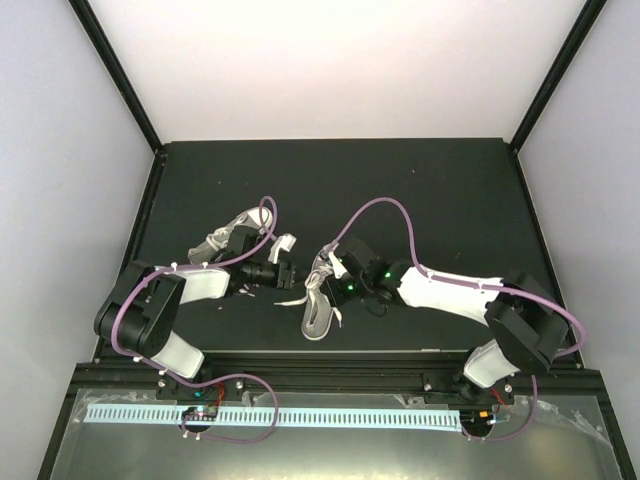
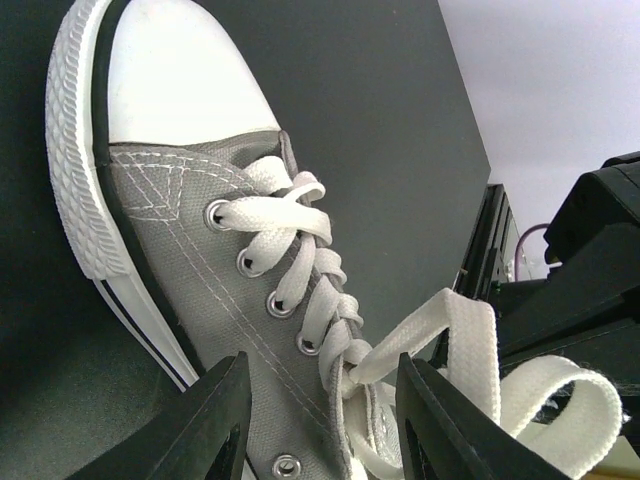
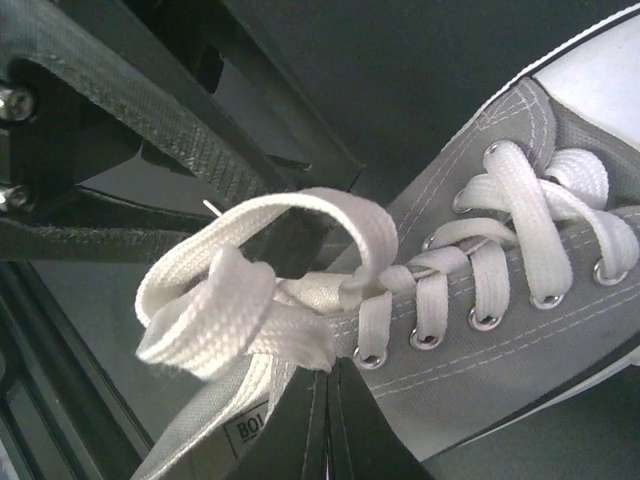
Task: Tie the shoes
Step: Cross the shoelace with the shoelace, then tie the shoelace on the shoe.
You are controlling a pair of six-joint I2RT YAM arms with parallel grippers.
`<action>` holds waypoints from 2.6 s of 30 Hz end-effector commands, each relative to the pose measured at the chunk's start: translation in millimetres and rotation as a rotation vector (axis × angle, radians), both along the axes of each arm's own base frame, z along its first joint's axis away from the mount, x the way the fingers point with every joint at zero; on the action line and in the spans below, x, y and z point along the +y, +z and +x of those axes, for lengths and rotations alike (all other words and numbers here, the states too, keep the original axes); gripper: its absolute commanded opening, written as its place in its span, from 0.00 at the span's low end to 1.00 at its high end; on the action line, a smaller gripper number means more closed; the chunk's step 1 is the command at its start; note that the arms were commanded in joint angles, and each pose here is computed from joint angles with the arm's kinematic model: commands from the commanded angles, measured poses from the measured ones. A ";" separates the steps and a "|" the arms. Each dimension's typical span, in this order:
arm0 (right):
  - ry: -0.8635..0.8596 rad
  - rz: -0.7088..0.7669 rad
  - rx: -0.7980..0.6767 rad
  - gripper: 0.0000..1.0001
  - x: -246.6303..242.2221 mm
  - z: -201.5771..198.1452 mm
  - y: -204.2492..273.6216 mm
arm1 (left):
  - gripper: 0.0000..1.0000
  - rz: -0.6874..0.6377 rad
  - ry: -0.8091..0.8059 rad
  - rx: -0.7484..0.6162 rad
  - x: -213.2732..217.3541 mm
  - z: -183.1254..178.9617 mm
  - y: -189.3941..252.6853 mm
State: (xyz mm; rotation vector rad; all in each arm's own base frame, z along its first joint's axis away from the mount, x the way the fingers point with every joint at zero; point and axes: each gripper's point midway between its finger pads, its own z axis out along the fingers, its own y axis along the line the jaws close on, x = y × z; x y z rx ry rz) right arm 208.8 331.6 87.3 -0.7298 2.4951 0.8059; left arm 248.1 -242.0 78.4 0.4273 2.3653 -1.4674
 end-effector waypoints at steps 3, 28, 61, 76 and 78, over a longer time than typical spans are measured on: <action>-0.008 -0.007 -0.001 0.02 7.8 6.4 -2.0 | 0.42 -0.027 -0.047 -0.042 -5.2 -1.3 7.0; 0.060 0.041 -0.023 0.02 21.9 5.5 4.7 | 0.35 -0.073 -0.095 -0.036 -13.1 -19.3 15.9; 0.066 0.057 -0.018 0.02 20.8 1.8 1.4 | 0.43 -0.085 -0.040 0.043 -15.9 -15.2 12.4; 0.050 0.049 -0.029 0.02 19.8 5.7 2.0 | 0.42 -0.081 -0.116 0.096 -21.0 -38.5 -0.2; 0.047 0.046 -0.030 0.02 19.4 6.0 1.7 | 0.40 -0.082 -0.118 0.097 -20.3 -41.0 -0.2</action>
